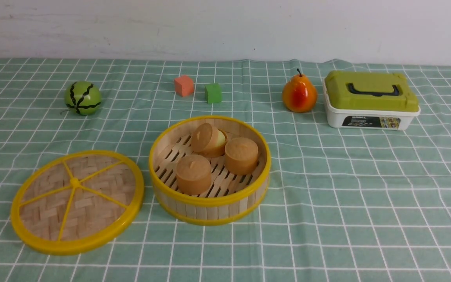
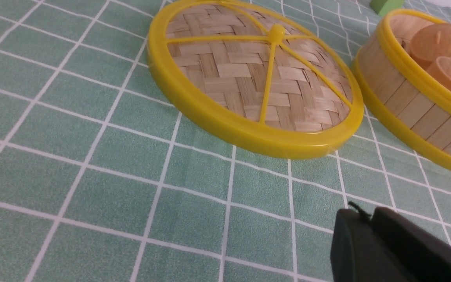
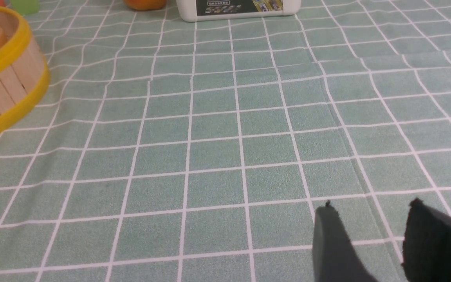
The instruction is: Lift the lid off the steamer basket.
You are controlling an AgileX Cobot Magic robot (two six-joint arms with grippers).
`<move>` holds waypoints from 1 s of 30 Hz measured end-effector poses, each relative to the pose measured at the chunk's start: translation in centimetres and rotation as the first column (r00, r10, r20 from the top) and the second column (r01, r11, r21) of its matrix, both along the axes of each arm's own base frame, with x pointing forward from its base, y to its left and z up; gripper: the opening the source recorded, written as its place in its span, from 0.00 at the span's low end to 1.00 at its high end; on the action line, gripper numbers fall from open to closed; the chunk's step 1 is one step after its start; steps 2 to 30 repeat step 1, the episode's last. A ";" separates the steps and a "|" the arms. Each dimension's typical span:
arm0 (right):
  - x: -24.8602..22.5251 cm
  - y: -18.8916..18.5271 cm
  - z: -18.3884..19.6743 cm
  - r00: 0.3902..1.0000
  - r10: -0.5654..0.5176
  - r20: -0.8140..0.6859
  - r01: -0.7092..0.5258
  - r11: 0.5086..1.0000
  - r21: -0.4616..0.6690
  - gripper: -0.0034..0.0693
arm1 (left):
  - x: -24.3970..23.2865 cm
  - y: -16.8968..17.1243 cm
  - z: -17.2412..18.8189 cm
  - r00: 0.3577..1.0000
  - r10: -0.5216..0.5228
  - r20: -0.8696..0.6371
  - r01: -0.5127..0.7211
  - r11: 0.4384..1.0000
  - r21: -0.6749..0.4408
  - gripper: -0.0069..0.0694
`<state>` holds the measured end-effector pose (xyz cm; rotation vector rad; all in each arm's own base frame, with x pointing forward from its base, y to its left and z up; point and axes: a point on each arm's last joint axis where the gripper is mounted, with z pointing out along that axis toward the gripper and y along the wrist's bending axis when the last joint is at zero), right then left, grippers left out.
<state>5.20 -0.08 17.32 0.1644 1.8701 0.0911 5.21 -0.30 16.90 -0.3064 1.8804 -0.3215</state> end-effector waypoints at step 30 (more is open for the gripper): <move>0.0 0.0 0.0 1.000 0.000 0.000 0.000 1.000 0.000 0.38 | 0.0 0.0 0.0 1.000 0.000 0.000 0.000 1.000 0.000 0.16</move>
